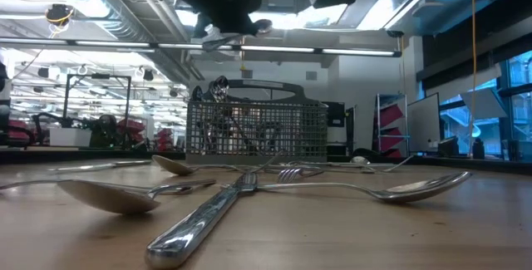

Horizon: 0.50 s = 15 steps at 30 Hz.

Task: Sort silverware
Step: Put the silver spoon into the silverware rack

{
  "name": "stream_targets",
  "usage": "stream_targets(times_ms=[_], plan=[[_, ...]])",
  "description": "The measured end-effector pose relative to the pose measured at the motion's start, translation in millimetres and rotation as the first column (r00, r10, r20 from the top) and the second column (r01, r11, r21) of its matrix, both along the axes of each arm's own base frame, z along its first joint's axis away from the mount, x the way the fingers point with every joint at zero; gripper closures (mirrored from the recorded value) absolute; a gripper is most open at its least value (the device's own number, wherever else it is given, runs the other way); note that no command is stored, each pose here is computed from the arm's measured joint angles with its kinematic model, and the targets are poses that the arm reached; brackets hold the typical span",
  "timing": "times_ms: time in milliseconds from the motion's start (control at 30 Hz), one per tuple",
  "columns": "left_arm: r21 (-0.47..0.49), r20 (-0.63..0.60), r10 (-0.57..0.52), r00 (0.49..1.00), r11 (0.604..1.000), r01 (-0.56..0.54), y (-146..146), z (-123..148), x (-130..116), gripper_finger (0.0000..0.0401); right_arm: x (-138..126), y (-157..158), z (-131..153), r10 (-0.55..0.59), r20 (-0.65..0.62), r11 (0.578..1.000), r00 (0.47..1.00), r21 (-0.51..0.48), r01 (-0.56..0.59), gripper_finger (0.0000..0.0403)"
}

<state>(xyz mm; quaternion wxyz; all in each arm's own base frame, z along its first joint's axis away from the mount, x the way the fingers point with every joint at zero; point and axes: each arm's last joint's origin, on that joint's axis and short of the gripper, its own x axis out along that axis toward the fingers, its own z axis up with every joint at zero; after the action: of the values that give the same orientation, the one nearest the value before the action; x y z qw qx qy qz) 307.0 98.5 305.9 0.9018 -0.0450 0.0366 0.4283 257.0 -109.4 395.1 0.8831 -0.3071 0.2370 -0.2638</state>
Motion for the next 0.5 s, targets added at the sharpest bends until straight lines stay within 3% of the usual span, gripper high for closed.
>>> stream_targets(times_ms=[167,367,500], plan=[[0.026,0.008,0.070,0.997,0.997,-0.071,1,4,-7,0.0401,-16,-11,7,-0.059,0.027,0.998,0.998,0.005,0.058,0.0230],[0.016,0.111,0.132,0.985,0.991,-0.134,8,-29,-29,0.0401,-27,-19,7,-0.082,0.028,0.995,0.996,0.056,0.080,0.0230],[0.158,0.259,0.095,0.961,0.978,-0.139,15,-38,-49,0.0401,-29,-23,6,-0.031,0.043,0.995,0.999,0.092,0.027,0.0230]])
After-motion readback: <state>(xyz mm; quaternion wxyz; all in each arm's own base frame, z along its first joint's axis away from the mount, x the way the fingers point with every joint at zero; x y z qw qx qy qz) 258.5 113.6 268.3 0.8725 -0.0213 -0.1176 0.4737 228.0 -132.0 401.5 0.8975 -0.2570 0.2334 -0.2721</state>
